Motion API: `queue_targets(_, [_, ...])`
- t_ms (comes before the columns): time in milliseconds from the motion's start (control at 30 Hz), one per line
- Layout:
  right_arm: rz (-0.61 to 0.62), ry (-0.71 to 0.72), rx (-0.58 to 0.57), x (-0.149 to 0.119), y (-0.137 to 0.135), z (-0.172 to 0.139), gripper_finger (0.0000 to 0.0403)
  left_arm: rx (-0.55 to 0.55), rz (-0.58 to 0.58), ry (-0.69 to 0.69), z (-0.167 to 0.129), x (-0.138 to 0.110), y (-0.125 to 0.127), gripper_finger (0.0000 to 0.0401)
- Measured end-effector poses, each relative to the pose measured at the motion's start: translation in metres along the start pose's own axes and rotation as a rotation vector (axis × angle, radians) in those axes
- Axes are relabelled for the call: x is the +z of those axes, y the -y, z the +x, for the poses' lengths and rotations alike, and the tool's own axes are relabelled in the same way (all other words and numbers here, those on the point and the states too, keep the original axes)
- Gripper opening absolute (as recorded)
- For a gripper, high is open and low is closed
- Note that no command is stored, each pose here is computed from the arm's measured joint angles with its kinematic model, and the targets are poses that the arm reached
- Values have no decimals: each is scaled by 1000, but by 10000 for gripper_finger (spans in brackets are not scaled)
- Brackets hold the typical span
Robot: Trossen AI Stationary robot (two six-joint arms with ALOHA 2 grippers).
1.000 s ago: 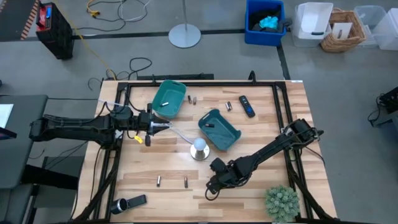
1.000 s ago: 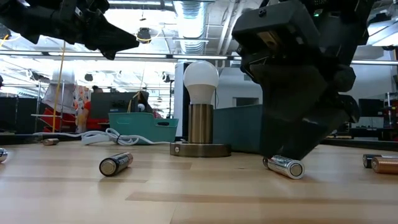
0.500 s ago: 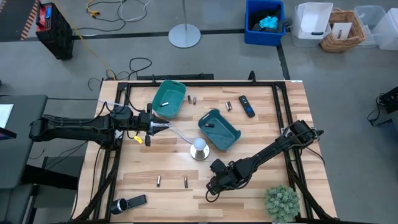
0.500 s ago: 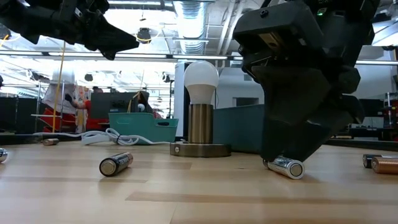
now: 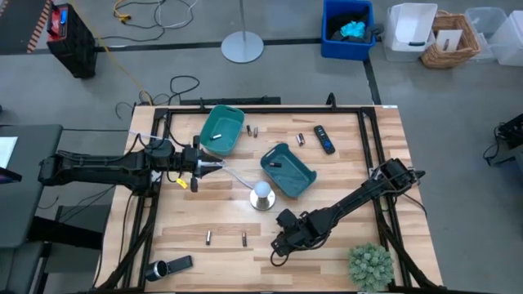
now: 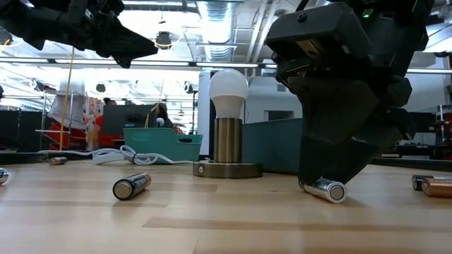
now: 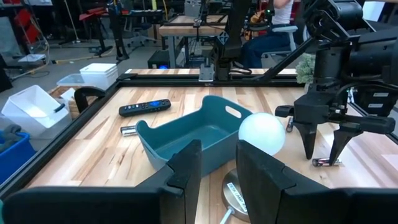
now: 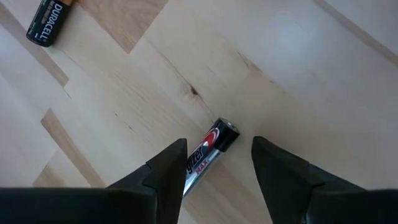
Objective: Sort batteries
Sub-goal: Put the silver battery into the green bin
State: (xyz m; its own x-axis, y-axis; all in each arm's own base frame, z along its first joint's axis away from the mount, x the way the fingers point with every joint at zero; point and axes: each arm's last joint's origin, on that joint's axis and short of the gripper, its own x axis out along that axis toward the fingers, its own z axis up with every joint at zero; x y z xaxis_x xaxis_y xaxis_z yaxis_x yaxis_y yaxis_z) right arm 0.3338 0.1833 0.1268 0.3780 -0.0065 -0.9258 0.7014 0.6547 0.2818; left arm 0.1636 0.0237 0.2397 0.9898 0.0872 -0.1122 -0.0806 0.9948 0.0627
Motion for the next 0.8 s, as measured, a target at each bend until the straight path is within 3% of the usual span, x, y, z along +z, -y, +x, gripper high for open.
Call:
queue_targets(467, [-3,7,-39,2,2,8,204,0,0,-2,0,0,0,93])
queue_targets(800, [-5,4,-53,5,5,9,149,0,0,-3,0,0,0,93])
